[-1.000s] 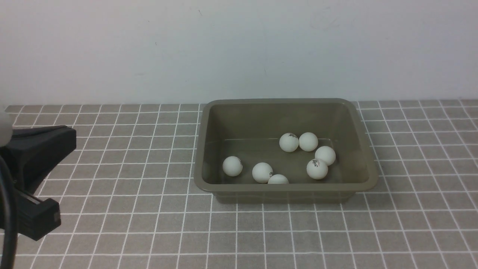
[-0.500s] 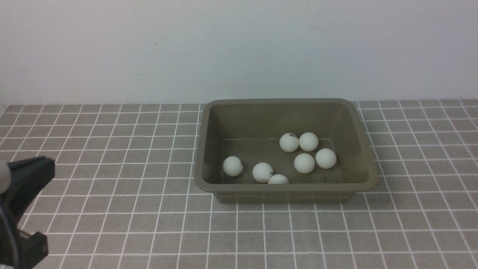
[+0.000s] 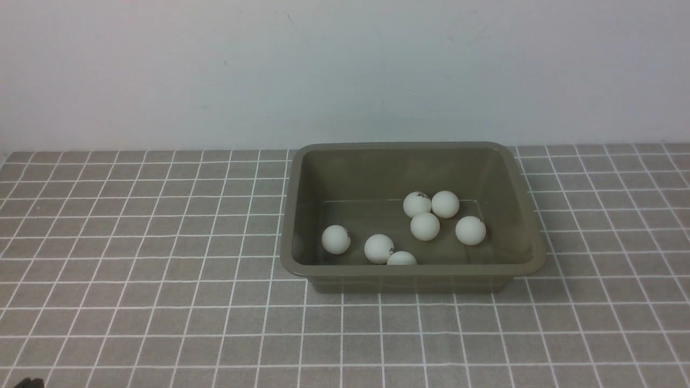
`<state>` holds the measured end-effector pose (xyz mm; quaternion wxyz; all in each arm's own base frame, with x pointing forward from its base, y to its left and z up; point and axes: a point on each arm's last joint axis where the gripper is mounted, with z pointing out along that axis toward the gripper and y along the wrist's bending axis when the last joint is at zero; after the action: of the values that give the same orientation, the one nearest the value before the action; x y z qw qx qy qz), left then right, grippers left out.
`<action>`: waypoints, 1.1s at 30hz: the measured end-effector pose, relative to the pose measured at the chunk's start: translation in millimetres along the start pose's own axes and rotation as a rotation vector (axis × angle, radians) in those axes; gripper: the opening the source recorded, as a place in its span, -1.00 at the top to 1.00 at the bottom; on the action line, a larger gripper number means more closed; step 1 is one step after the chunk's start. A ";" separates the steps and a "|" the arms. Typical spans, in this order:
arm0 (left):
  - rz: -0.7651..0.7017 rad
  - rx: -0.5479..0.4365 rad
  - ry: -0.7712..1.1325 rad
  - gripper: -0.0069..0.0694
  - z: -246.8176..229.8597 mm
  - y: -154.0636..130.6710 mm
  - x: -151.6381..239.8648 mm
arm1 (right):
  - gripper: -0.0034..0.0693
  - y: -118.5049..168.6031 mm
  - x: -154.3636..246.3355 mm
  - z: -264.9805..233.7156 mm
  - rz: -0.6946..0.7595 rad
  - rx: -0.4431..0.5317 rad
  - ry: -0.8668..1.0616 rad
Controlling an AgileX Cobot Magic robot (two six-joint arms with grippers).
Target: Put the table tennis balls into the box on the grey coffee tablecloth.
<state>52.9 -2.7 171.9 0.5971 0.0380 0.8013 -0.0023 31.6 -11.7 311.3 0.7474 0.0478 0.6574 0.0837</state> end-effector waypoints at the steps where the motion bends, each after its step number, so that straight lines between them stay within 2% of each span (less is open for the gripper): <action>1: 0.000 -0.001 0.004 0.83 0.0 0.0 0.4 | 0.95 0.0 0.0 0.0 0.000 0.000 0.000; 26: -0.001 -0.002 0.007 0.83 -0.1 0.1 0.6 | 0.95 0.2 0.2 0.0 0.010 0.000 0.002; 30: -0.001 -0.002 0.007 0.83 -0.1 0.1 0.6 | 0.95 5.7 4.9 0.4 0.078 -0.058 0.042; 33: -0.001 -0.002 0.007 0.83 -0.1 0.1 0.6 | 0.95 10.5 10.2 2.2 0.026 -0.115 0.057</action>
<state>52.7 -2.6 171.3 0.5945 0.0372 0.8033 -0.0018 34.3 0.6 303.6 0.7287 0.0110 0.6719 0.1323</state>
